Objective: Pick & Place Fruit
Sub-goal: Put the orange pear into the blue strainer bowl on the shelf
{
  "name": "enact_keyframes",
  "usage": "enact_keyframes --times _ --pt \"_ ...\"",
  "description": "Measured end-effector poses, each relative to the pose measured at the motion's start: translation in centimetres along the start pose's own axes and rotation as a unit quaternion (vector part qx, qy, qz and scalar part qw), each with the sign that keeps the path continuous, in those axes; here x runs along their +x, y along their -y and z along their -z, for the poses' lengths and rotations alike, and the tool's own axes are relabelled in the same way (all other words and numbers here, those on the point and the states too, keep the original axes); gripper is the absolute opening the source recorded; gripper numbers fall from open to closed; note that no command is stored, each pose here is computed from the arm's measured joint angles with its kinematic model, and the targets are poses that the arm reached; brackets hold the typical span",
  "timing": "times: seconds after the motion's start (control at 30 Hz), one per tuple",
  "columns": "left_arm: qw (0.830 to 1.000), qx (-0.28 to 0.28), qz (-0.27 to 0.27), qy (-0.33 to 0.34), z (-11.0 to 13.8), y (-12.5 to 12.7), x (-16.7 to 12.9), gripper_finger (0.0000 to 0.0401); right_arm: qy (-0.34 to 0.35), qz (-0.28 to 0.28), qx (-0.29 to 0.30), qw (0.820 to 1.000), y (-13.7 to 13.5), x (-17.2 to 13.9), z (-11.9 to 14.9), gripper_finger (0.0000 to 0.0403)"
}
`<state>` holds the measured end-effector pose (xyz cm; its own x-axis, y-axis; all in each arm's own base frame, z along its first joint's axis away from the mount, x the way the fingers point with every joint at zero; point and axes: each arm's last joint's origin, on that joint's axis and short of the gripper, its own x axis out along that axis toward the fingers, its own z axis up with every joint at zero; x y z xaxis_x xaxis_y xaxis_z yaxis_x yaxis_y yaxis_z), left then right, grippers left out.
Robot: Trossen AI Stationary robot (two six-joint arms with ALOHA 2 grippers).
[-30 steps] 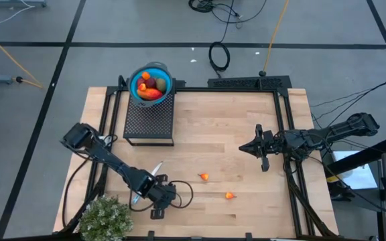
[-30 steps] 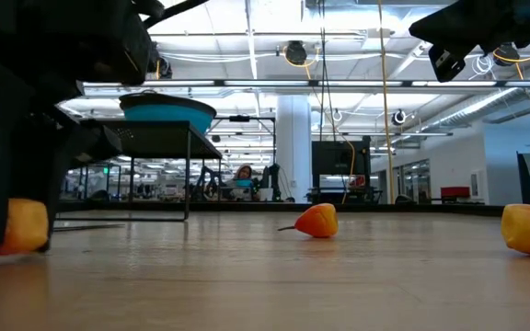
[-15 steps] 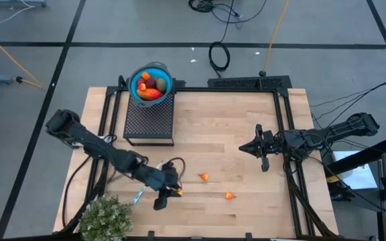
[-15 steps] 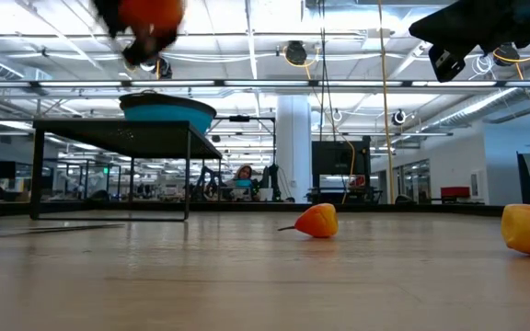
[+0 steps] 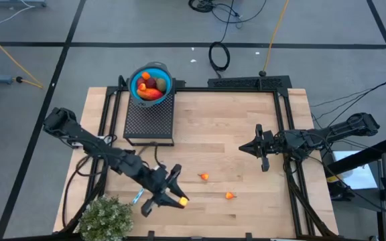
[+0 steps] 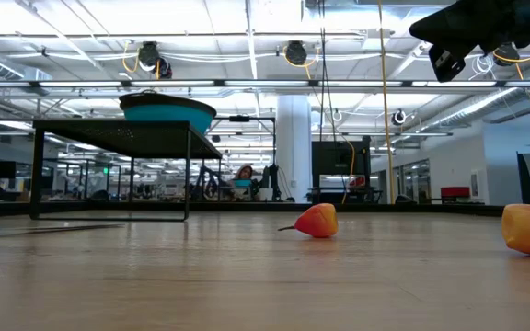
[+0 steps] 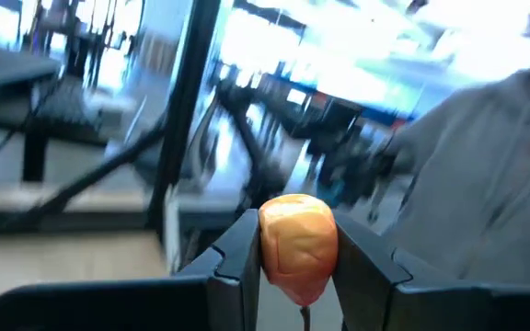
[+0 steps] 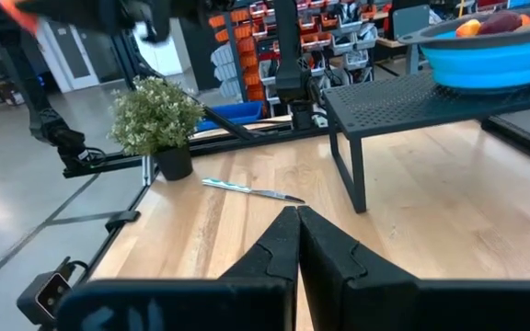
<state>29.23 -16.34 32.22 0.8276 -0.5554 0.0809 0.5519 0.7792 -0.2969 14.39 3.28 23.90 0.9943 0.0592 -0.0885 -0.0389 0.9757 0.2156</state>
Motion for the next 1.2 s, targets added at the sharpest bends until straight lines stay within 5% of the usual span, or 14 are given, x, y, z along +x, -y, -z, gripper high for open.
enact_keyframes --times 0.4,0.7,0.9,1.03,1.2 --pt "0.968 0.104 0.105 0.2 -3.3 3.3 -0.8 0.0104 0.0 0.001 -0.024 1.0 0.0 0.0 0.0 0.0" --pt "0.935 0.185 0.188 0.238 -3.5 5.0 -1.4 0.0104 0.001 0.002 -0.048 0.999 0.0 0.0 0.0 0.0" --pt "0.929 0.198 0.192 0.245 -3.5 5.3 -1.4 0.0104 0.001 0.002 -0.048 0.999 0.0 0.0 0.0 0.0" --pt "0.939 0.18 0.152 0.251 -3.6 5.1 -1.4 0.0104 0.001 0.002 -0.048 0.999 0.0 0.0 0.0 0.0" --pt "0.949 0.094 -0.013 0.301 -4.3 4.1 -1.6 0.0104 0.001 0.002 -0.047 0.999 0.0 0.0 0.0 0.0"
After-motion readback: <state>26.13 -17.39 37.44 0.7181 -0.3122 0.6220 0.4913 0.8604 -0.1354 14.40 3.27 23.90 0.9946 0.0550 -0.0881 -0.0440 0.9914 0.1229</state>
